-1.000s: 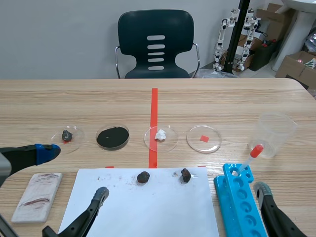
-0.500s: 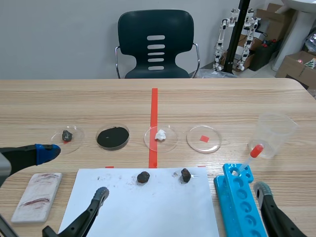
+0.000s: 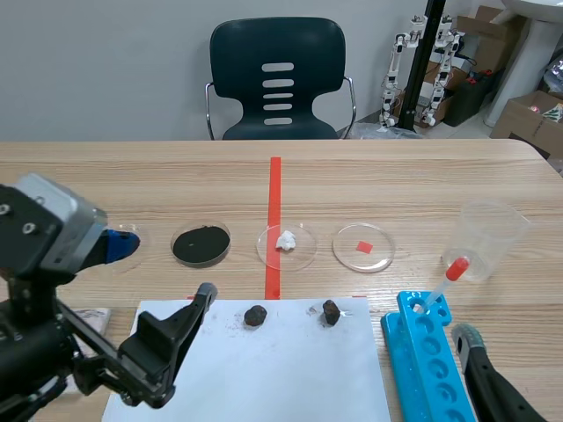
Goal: Pick up the middle mineral with the left hand
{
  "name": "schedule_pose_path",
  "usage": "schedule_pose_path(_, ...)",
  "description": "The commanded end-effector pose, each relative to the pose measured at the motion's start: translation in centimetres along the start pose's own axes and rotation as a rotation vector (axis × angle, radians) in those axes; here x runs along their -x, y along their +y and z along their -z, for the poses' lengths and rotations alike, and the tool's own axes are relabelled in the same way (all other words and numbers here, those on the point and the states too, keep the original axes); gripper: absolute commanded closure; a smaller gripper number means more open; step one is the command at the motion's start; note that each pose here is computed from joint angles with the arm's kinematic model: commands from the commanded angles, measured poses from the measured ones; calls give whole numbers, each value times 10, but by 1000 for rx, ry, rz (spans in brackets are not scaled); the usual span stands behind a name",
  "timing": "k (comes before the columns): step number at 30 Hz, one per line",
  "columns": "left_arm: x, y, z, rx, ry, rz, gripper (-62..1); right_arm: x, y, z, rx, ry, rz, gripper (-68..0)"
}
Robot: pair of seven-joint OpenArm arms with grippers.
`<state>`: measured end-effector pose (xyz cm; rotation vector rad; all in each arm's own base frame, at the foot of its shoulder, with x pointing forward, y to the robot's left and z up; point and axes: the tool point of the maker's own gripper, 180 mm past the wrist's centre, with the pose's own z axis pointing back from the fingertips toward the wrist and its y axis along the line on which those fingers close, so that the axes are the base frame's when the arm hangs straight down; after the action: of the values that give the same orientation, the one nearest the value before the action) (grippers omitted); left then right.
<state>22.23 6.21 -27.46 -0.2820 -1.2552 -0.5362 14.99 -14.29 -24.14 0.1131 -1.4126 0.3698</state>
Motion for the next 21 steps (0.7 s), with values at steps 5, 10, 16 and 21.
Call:
schedule_pose_path(5,-1,-11,20,4,38,-60,-555,-9,-3,3,10,-36,-2,-679)
schedule_pose_path(10,6,-13,32,-31,125,-122,-500,-9,-3,3,10,-35,-2,-679)
schedule_pose_path(16,21,6,35,-185,227,-231,-475,-9,-3,3,10,-36,-2,-679)
schedule_pose_path(21,33,17,34,-314,312,-307,-477,-9,-3,3,10,-36,-2,-679)
